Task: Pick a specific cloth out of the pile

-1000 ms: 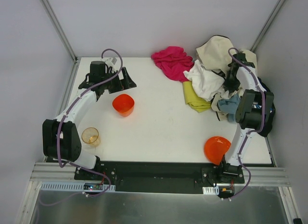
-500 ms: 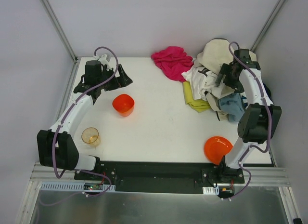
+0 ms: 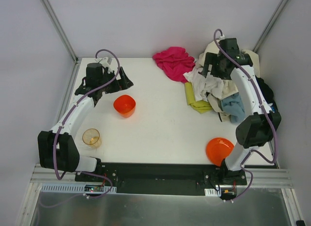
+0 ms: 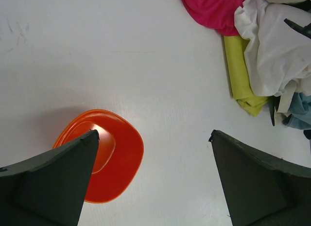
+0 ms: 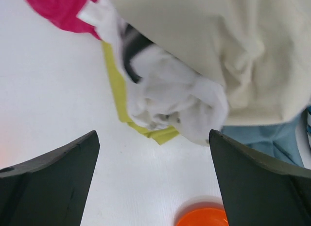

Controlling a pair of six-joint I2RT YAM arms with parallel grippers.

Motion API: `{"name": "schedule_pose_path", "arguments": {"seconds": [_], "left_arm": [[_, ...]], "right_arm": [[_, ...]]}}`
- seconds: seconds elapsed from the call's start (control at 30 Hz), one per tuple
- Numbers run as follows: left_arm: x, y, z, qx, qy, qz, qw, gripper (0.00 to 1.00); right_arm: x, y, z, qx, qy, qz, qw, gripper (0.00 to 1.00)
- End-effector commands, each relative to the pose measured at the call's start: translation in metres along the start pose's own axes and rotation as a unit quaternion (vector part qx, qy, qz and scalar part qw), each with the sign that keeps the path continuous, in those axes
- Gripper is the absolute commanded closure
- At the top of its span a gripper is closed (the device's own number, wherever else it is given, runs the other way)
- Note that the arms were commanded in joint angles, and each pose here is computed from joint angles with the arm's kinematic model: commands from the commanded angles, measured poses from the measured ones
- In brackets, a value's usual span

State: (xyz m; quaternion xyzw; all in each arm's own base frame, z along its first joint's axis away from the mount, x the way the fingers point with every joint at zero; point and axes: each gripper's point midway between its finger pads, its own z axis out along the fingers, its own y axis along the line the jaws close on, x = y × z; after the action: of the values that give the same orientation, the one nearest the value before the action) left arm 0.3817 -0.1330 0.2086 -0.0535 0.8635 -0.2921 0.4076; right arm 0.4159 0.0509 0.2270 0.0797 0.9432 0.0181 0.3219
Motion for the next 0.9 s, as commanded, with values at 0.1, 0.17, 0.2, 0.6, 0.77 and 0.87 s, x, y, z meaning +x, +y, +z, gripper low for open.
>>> {"name": "schedule_pose_path", "arguments": {"seconds": [0.1,0.17,0.2,0.6,0.77,0.87], "left_arm": [[-0.012,-0.005,-0.007,0.013,-0.023,0.033,0.999,0.01],[-0.012,-0.005,-0.007,0.013,-0.023,0.038,0.999,0.01],[-0.011,-0.003,-0.007,0.012,-0.021,0.041,0.999,0.01],[0.000,0.001,-0.004,0.017,-0.004,0.043,0.999,0.01],[0.002,-0.001,0.001,0.025,0.007,0.034,0.999,0.01],[0.003,-0.004,0.002,0.035,0.013,0.029,0.999,0.01]], "right_arm": [[-0.035,0.088,-0.001,-0.064,-0.031,-0.100,0.992,0.04],[-0.039,0.112,0.015,-0.079,-0.025,-0.117,0.990,0.04],[-0.042,0.122,0.022,-0.084,-0.026,-0.123,0.989,0.04],[-0.056,0.188,0.120,-0.128,-0.063,-0.079,0.987,0.03],[-0.052,0.192,0.157,-0.114,-0.062,-0.046,0.990,0.01],[-0.045,0.183,0.178,-0.087,-0.055,-0.018,0.994,0.01]]}}
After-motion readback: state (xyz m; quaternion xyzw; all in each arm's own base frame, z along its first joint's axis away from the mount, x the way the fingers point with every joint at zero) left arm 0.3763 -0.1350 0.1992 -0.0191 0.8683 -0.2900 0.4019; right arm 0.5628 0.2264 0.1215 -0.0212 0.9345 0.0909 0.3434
